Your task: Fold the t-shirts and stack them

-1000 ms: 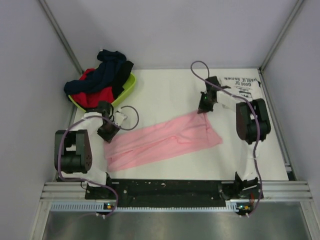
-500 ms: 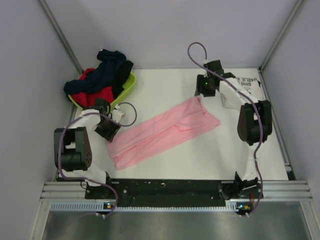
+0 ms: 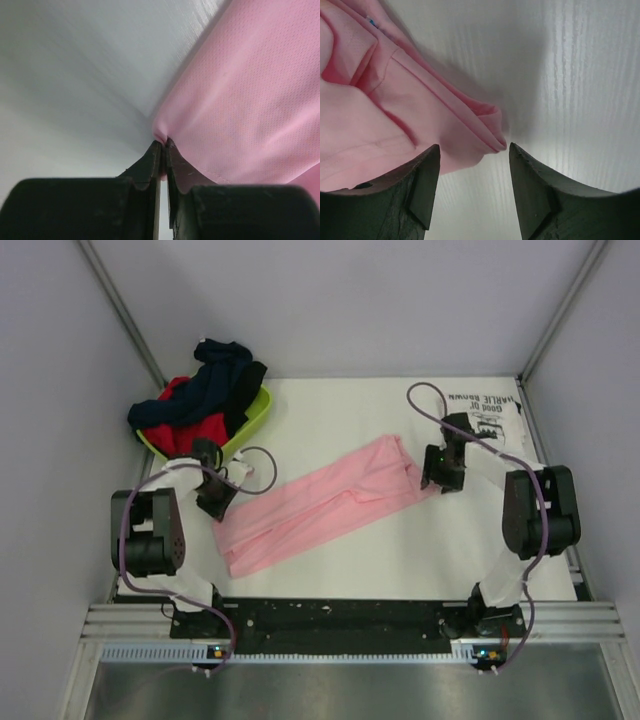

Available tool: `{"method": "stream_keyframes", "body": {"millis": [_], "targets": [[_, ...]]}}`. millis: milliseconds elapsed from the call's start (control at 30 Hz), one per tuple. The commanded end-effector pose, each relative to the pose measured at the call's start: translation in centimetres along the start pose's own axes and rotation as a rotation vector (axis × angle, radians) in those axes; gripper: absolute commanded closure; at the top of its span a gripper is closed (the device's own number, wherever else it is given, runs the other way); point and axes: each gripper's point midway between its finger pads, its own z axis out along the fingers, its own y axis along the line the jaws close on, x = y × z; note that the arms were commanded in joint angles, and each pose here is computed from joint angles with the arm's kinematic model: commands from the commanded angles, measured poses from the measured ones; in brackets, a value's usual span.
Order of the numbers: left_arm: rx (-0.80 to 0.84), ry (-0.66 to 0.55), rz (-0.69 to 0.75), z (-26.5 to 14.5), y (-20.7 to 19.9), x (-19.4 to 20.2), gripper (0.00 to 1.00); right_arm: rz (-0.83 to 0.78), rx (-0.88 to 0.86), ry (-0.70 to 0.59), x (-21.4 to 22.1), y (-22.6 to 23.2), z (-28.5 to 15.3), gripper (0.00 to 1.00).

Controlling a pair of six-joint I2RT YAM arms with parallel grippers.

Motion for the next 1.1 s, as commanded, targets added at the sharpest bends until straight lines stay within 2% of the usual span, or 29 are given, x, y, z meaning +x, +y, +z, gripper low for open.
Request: {"method": "stream_keyframes", "body": {"millis": [0,100,167,233,333,400,433,533,633,767,900,1000,1067], "targets": [[0.080,0.042,0.006,1.2,-2.4,2.4,0.91,0.029,-0.095,-0.028,-1.7,1.8,2.2,0.47],[0.120,0.027,0.025,0.9,-3.9,3.1,0.90,0.029,-0.124,0.021,-1.7,2.5,4.0,0.81],[0.147,0.007,0.048,0.3,-4.9,3.3,0.89,0.009,-0.144,-0.006,-3.9,3.3,4.4,1.00],[0.172,-0.001,0.090,-0.1,-6.4,3.2,0.82,-0.017,-0.164,-0.072,-7.9,4.4,4.7,1.00],[0.189,0.025,0.246,0.1,-9.7,3.0,0.61,-0.052,-0.204,-0.181,-15.0,6.6,5.2,1.00],[0.212,0.026,0.368,0.0,-12.6,2.2,0.50,-0.067,-0.243,-0.177,-17.9,8.0,7.9,1.00],[0.235,0.013,0.406,-0.3,-14.0,1.7,0.47,-0.077,-0.267,-0.178,-19.2,8.8,8.6,0.95],[0.307,-0.023,0.488,-1.8,-17.1,0.7,0.45,-0.082,-0.322,-0.233,-23.8,10.5,8.8,0.66],[0.339,-0.076,0.525,-4.1,-18.3,0.2,0.44,-0.113,-0.352,-0.292,-25.5,11.1,6.7,0.49],[0.248,-0.174,0.587,-7.0,-17.2,-1.3,0.44,-0.225,-0.332,-0.380,-26.0,10.7,0.5,0.39],[0.168,-0.212,0.636,-8.0,-15.9,-3.5,0.44,-0.303,-0.344,-0.514,-25.1,10.7,-8.8,0.30],[0.212,-0.251,0.757,-7.2,-16.5,-4.1,0.42,-0.429,-0.434,-0.599,-20.9,12.5,-13.5,0.29],[0.227,-0.268,0.843,-6.1,-16.7,-4.1,0.41,-0.665,-0.535,-0.647,-15.6,15.7,-15.3,0.29]]}}
